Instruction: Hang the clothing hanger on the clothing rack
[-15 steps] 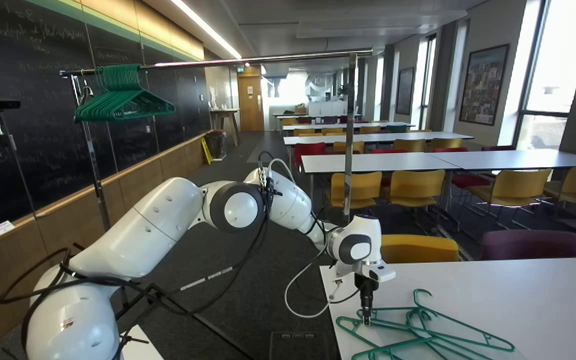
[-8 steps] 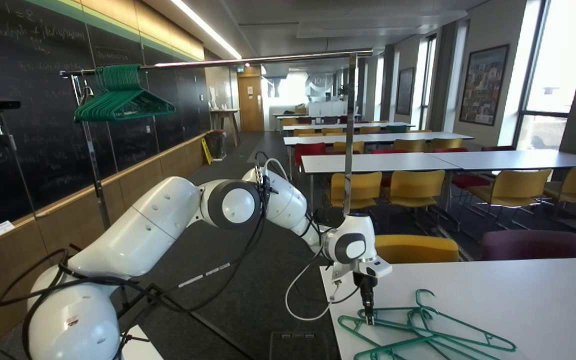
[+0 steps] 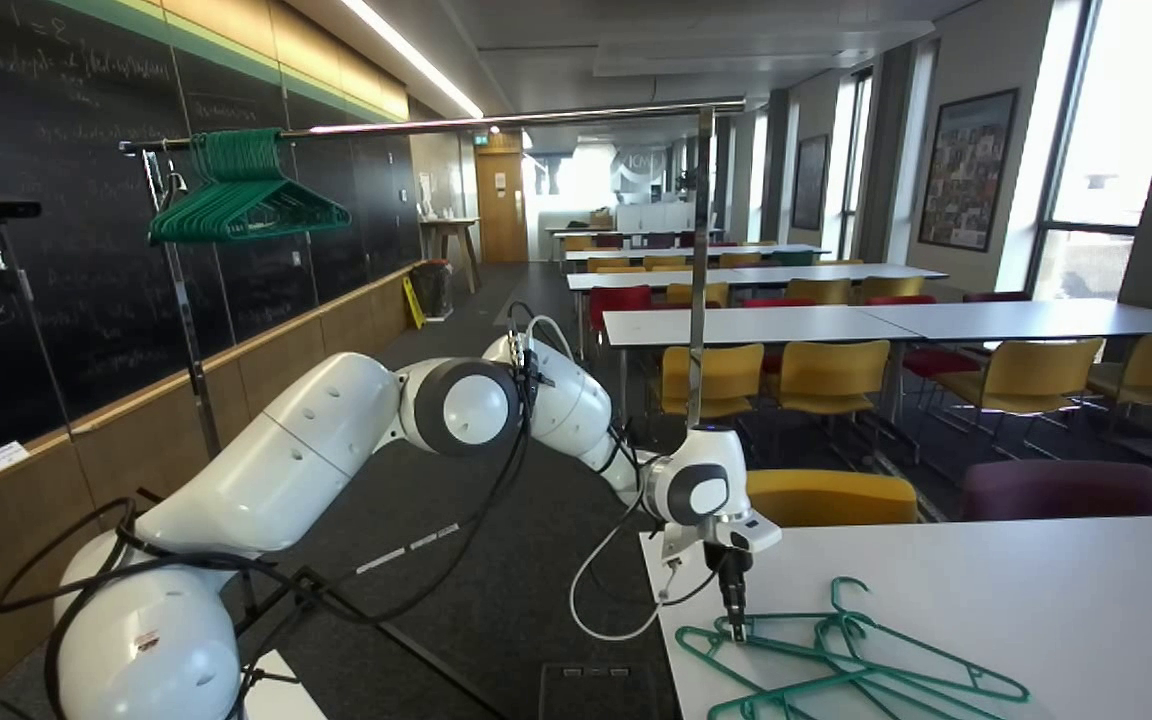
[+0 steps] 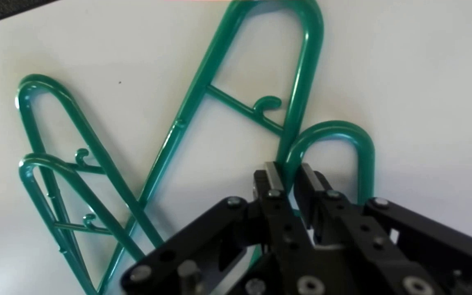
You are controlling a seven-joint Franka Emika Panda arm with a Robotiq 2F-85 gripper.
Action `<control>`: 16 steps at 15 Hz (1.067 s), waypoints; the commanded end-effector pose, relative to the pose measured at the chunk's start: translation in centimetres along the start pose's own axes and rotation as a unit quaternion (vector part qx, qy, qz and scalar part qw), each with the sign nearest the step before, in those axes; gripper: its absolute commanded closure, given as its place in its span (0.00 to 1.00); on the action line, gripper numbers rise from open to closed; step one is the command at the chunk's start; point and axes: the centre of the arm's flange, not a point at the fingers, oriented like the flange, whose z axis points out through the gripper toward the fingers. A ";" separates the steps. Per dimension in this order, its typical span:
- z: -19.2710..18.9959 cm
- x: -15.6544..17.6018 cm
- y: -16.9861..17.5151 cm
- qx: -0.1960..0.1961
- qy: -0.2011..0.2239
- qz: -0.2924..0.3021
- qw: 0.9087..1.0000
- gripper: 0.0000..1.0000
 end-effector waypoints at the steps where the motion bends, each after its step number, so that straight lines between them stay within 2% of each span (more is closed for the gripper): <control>1: -1.2 -0.7 0.8 -0.001 0.012 0.006 1.000 0.99; 5: -1.4 -0.8 0.7 0.001 0.013 0.005 1.000 0.97; 8: -2.6 -1.5 1.2 0.009 0.032 0.007 0.999 0.97; 13: -5.7 -3.1 2.3 0.061 0.079 -0.001 0.995 0.97; 16: -6.9 -4.1 3.1 0.082 0.087 -0.011 0.993 0.97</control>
